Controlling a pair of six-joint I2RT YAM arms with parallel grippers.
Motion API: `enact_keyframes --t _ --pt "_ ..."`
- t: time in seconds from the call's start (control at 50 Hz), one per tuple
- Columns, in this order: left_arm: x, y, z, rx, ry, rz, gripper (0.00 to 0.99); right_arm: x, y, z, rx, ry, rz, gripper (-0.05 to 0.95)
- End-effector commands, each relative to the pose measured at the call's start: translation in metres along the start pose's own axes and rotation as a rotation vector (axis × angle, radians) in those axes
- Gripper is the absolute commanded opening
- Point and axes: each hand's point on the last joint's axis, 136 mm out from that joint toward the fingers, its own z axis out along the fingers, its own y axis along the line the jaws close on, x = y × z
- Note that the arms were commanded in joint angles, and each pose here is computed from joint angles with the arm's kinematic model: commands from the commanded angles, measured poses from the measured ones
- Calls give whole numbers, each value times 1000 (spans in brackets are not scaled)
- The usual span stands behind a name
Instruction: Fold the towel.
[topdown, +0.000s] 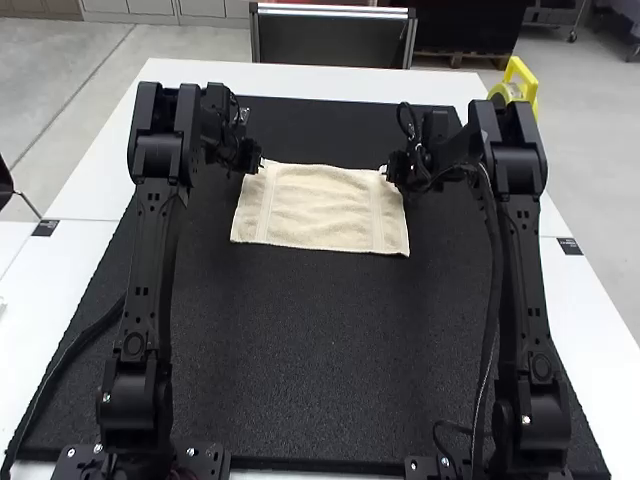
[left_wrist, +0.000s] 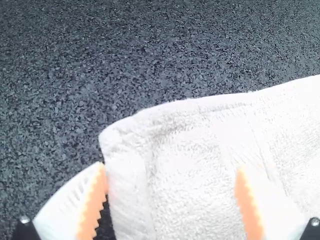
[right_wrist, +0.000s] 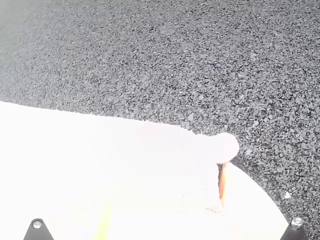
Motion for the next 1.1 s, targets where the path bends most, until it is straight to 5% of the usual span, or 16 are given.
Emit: enact_keyframes --t 0.0,0.14,0.28,0.64,0.76,1.08 --pt "12 10 13 -19 12 -7 605 13 -2 8 -24 23 16 480" --pt "17 13 15 -20 19 -15 600 16 -3 9 -25 28 17 395" --pt "19 15 16 -23 20 -16 508 17 -3 9 -26 30 18 348" --pt "18 27 14 -45 2 -28 230 20 0 8 -52 39 22 7" --pt "17 27 14 -45 -2 -30 115 22 0 8 -56 44 24 -20" --pt "15 27 14 -45 -9 -30 23 23 -4 6 -54 45 32 -20"
